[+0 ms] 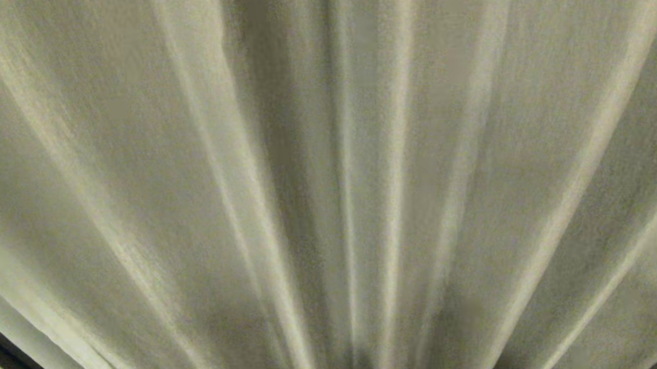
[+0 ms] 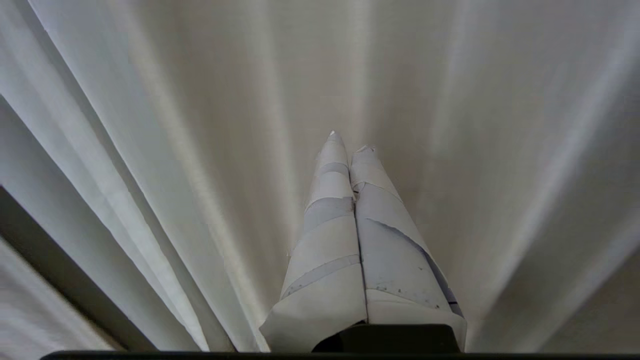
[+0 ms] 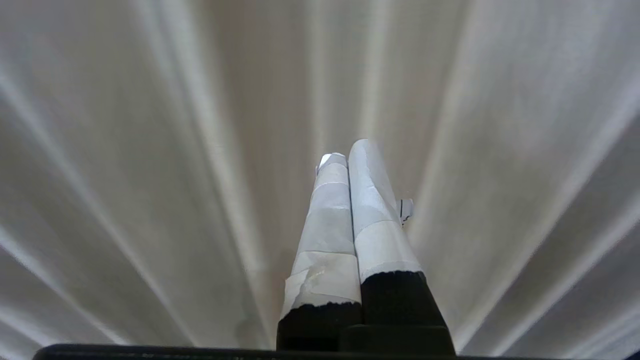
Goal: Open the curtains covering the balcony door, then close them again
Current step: Close the outer curtains on both sides
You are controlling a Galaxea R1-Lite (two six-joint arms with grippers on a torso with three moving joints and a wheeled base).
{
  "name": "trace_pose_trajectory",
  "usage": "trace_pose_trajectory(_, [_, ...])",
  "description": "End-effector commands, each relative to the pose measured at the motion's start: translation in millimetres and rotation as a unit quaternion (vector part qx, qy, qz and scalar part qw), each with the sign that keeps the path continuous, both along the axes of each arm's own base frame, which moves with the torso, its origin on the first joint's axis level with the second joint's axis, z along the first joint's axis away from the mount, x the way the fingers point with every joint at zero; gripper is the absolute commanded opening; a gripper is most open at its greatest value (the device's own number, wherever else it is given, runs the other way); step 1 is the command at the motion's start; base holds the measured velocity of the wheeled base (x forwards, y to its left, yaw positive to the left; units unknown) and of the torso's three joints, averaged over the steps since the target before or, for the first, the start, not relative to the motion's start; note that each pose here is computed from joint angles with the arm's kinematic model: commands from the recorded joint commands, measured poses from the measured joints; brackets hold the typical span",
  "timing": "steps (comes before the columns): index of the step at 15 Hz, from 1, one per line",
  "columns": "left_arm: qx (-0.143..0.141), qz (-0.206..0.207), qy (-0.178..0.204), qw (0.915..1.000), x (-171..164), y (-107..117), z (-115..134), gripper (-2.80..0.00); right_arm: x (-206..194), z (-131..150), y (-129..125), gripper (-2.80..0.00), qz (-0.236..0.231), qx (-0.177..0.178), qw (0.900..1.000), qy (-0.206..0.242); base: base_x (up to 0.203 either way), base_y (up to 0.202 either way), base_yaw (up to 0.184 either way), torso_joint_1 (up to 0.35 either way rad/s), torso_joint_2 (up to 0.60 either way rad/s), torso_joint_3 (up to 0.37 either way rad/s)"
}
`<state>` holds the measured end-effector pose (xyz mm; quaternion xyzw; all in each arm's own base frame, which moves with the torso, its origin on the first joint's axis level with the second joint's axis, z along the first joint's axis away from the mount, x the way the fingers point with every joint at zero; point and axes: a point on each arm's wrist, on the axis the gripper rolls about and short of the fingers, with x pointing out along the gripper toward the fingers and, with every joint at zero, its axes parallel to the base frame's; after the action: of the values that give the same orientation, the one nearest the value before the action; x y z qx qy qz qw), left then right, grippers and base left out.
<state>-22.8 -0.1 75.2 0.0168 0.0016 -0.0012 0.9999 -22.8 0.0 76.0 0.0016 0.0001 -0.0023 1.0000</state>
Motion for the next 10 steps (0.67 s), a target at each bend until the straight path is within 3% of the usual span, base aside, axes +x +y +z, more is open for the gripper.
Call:
trace_pose_trajectory(1, [0.000,0.000,0.000,1.0000,0.0,0.0,0.0,-2.80,0.0,-0.1,0.0,-2.80,0.000,0.000,1.000,0.000,0.000,0.000,0.000,0.000,0.00,0.000])
trace_pose_trajectory(10, [-0.004,0.000,0.000,1.0000,0.0,0.0,0.0,-2.80,0.0,-0.1,0.0,-2.80,0.000,0.000,1.000,0.000,0.000,0.000,0.000,0.000,0.00,0.000])
